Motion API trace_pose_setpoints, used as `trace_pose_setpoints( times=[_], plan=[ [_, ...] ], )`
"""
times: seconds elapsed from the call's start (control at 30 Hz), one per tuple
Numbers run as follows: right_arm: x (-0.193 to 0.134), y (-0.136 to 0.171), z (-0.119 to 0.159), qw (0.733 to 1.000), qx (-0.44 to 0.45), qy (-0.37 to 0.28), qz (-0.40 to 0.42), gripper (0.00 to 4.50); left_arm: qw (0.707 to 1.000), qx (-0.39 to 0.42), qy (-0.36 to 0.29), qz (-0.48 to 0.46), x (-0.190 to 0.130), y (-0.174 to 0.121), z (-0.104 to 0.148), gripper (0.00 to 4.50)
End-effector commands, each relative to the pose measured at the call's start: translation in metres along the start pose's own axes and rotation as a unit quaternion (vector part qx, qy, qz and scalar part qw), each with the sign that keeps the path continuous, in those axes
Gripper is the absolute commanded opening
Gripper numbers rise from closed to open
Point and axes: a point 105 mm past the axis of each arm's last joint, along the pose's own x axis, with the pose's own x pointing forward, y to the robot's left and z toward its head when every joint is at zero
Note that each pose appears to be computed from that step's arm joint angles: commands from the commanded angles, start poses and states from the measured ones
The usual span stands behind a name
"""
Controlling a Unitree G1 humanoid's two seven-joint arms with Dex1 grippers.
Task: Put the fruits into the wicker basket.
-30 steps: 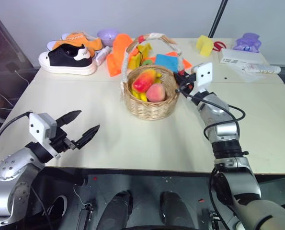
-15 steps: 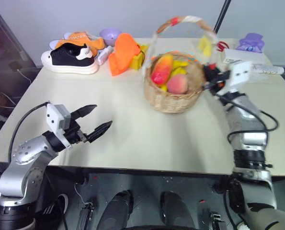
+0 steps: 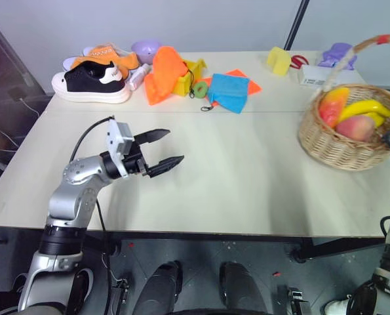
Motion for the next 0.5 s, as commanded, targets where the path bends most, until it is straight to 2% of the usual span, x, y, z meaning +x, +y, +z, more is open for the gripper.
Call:
trace_pose_setpoints(
  times=[0.03, 0.2, 0.27, 0.33, 0.37, 0.4, 0.5],
  plan=[
    [-0.007, -0.013, 0.021, 0.999, 0.008, -0.038, -0.038, 0.02, 1.0, 0.019, -0.012, -0.022, 0.006, -0.002, 0.007, 4.5],
    [-0.015, -0.018, 0.012, 0.998, 0.018, -0.028, -0.06, 0.02, 0.999, 0.016, -0.011, -0.028, 0.006, -0.003, 0.006, 4.5],
    [-0.016, -0.014, 0.008, 0.998, 0.014, -0.024, -0.051, 1.06, 0.999, 0.016, -0.011, -0.029, 0.006, -0.004, 0.006, 4.5],
    [-0.016, -0.005, 0.009, 0.999, 0.019, -0.025, -0.036, 1.87, 0.999, 0.015, -0.01, -0.029, 0.006, -0.004, 0.006, 4.5],
    [-0.016, -0.002, 0.01, 0.999, 0.017, -0.03, -0.029, 2.48, 1.0, 0.014, -0.007, -0.026, 0.006, -0.004, 0.005, 4.5],
    [-0.016, 0.0, 0.012, 0.999, 0.015, -0.033, -0.027, 2.86, 1.0, 0.013, -0.004, -0.025, 0.005, -0.003, 0.004, 4.5],
    [-0.022, 0.001, 0.01, 0.999, 0.026, -0.025, -0.029, 4.46, 1.0, 0.012, 0.009, -0.01, 0.004, 0.0, -0.004, 4.5]
  ],
)
